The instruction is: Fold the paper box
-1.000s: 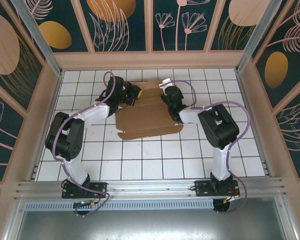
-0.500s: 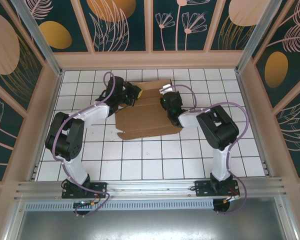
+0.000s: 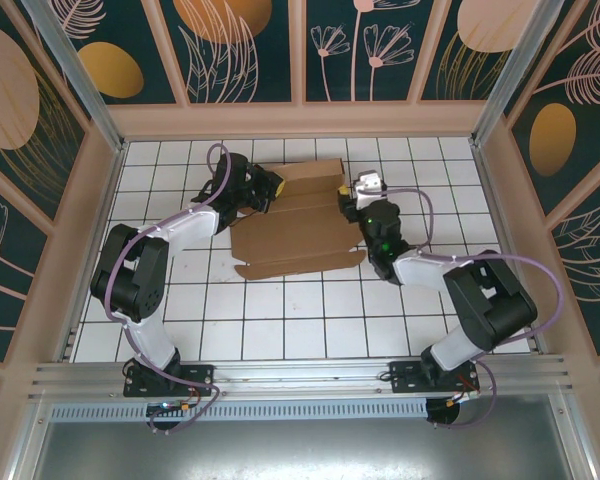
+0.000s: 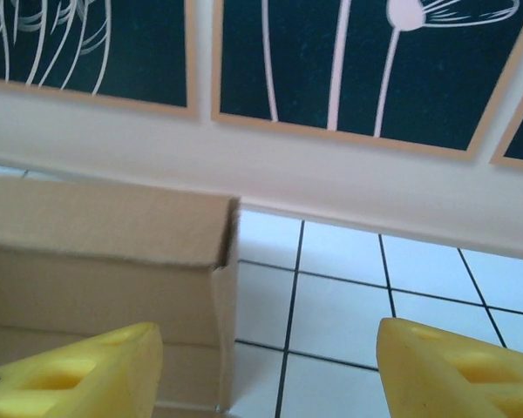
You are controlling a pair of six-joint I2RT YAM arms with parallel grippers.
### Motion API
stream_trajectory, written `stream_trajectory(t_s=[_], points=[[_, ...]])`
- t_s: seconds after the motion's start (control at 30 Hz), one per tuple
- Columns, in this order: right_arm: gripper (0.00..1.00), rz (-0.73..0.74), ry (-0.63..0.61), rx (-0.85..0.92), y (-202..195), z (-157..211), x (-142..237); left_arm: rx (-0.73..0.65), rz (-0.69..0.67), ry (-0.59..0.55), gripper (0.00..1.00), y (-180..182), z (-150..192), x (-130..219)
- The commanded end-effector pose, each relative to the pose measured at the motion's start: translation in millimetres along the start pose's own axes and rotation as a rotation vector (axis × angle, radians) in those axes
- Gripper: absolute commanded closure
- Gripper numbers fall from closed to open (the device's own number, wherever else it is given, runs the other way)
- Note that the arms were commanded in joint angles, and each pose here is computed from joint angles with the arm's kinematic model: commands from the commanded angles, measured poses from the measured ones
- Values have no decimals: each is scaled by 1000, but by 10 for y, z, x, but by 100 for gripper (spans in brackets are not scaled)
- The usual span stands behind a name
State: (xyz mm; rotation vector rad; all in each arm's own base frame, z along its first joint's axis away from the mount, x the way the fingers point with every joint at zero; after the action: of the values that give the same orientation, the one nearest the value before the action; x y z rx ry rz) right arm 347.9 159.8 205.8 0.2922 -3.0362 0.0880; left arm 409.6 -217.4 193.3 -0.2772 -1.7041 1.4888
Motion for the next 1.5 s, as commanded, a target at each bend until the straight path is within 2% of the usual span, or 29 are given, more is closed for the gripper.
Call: stream_trajectory(t_s=[0.0, 0.17, 0.33, 0.5, 0.67, 1.1, 1.17, 1.37, 1.4, 1.47], points=[[34, -49, -10, -73, -59, -104, -74, 38, -89, 16, 100, 210, 42, -48], [35, -164, 43, 70, 82, 151, -222, 29, -78, 11, 100, 167, 41, -23], [35, -229, 70, 125, 118, 281, -374, 20, -82, 16, 100, 129, 41, -16], [33, -157, 101, 166, 81, 391, -569, 19, -83, 23, 100, 133, 51, -19], [33, -152, 118, 201, 65, 409, -776, 18, -76, 29, 100, 102, 54, -17], [44, -214, 160, 238, 111, 464, -1107, 25, -73, 41, 100, 70, 47, -62], [49, -216, 193, 229, 111, 484, -1137, 26, -69, 42, 100, 51, 45, -64], [82, -250, 219, 224, 209, 530, -1064, 32, -66, 44, 100, 31, 50, -52], [86, -252, 218, 221, 231, 527, -1039, 32, -68, 43, 100, 25, 53, -40], [87, -241, 218, 215, 253, 535, -973, 32, -70, 37, 100, 17, 57, -6]])
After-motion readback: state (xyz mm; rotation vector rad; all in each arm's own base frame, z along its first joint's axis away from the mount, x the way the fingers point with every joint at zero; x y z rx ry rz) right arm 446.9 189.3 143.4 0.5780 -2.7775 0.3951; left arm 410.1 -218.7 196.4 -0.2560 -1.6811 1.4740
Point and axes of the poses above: each hand's point on the last joint's axis, 136 mm out from that joint toward the fingers, its own x axis back along the fingers, its own y axis along the line the jaws close on, z = x × y, the point moved 7 cm from there along x, back along the fingers, and after that the axes turned 2 degrees about -x, right-handed, at the moved point
